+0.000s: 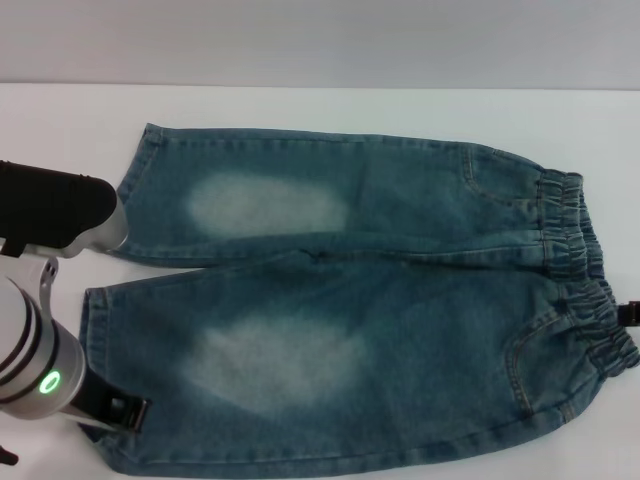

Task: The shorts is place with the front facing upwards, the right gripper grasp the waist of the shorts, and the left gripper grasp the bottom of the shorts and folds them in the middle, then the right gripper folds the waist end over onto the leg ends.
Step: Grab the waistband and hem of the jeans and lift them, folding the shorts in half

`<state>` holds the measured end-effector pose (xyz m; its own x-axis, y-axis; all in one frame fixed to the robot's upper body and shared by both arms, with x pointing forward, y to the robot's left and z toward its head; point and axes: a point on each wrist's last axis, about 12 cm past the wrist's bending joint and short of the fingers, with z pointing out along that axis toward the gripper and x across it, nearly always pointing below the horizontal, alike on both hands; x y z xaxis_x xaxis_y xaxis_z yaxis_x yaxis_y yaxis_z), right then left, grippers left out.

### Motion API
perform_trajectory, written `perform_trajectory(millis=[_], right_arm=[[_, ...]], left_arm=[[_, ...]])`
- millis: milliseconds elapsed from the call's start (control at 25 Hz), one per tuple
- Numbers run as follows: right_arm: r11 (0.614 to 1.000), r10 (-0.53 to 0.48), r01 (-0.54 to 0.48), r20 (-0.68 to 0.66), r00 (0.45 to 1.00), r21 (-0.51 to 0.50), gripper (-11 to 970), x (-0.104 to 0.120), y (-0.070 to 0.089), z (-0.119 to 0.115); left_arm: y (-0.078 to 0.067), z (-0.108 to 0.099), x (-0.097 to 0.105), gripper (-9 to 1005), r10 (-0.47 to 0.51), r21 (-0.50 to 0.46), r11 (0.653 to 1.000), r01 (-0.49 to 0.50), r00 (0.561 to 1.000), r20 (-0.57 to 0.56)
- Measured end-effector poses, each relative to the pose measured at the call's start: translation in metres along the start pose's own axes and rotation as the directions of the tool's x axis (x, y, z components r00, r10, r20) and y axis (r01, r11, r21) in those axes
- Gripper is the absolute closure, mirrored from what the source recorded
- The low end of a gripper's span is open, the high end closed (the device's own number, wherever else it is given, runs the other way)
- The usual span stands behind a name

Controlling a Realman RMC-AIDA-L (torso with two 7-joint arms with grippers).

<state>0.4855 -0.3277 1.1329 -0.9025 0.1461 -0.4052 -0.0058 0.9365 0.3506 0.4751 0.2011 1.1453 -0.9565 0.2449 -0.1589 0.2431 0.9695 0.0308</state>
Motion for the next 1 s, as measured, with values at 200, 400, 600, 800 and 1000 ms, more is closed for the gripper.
perform_trajectory(millis=[200,400,600,800,1000], right_arm=[[1.0,-0.002,0.002,-0.02,1.0,-0.011,234,0.0,0.0,0.009],[1.0,-0.003,0.002,-0.043,0.999,-0.023,239,0.0,0.001,0.017],[1.0,-0.001,0.0,-0.047,0.999,-0.029,244,-0.001,0.001,0.021],[0.999,0.001,-0.003,-0.055,0.998,-0.034,249,-0.001,0.002,0.026],[0.999,-0.002,-0.001,-0.061,0.998,-0.038,254,-0.002,0.003,0.03]], left_arm=[[0.0,0.0,-0.001,995,0.0,0.0,1.0,0.0,1.0,0.003],[0.0,-0.001,-0.003,995,0.002,-0.001,1.0,-0.002,1.0,0.008],[-0.001,-0.001,-0.004,994,0.003,-0.001,1.0,-0.003,1.0,0.011],[-0.001,-0.002,-0.005,994,0.003,-0.001,1.0,-0.003,1.0,0.013],[-0.001,-0.002,-0.006,995,0.004,-0.002,1.0,-0.004,1.0,0.014]])
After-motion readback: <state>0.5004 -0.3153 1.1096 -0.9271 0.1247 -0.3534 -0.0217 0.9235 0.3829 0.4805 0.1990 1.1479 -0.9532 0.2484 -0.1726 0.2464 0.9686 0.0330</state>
